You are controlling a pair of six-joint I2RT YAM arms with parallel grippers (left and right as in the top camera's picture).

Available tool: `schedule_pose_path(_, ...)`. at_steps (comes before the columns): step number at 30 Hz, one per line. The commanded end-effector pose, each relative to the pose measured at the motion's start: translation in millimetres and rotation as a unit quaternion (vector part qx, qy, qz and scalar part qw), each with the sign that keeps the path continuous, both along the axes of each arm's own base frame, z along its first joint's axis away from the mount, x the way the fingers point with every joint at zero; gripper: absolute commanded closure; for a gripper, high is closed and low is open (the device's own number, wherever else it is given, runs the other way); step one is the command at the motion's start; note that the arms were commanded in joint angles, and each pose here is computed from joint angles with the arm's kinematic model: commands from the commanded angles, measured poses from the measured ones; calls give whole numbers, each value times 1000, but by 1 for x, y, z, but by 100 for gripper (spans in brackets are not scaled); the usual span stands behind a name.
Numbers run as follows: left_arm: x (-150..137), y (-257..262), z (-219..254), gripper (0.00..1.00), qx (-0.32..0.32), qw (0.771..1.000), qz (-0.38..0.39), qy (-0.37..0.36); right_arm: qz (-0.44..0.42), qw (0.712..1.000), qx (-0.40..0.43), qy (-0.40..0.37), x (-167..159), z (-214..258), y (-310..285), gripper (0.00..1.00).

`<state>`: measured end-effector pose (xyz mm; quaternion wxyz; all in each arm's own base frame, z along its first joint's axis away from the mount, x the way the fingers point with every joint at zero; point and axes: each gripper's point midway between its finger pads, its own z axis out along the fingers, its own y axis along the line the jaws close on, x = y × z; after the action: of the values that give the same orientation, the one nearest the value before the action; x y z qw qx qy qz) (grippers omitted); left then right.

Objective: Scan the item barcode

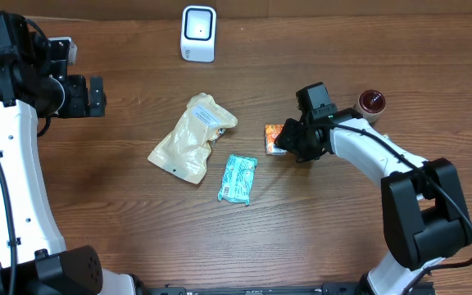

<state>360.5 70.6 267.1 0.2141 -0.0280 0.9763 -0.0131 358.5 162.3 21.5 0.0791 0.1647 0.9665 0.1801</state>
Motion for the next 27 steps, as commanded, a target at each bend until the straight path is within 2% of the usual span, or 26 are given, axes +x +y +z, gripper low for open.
schedule_pose_path(1, 2, -4, -2, 0, 4, 1000, -16, 3, -30, 999, 0, 23, -4, -12, -3, 60)
schedule_pose_path(10, 2, -4, -2, 0, 4, 1000, -16, 3, -66, 997, 2, 51, -9, -24, -4, 69)
schedule_pose_path(12, 2, -4, -2, 0, 4, 1000, -16, 3, -87, 994, 5, 61, -9, -28, -4, 73)
schedule_pose_path(16, 2, -4, -2, 0, 4, 1000, -16, 3, -90, 994, 9, 60, -7, -29, -3, 96)
schedule_pose_path(19, 2, -4, -2, 0, 4, 1000, -16, 3, -78, 994, 31, 65, -8, -25, 3, 96)
schedule_pose_path(23, 2, -4, -2, 0, 4, 1000, -16, 3, -9, 992, 118, 45, 1, 5, 22, 96)
schedule_pose_path(27, 2, -4, -2, 0, 4, 1000, -16, 3, 87, 959, 270, -17, 15, 78, 51, 96)
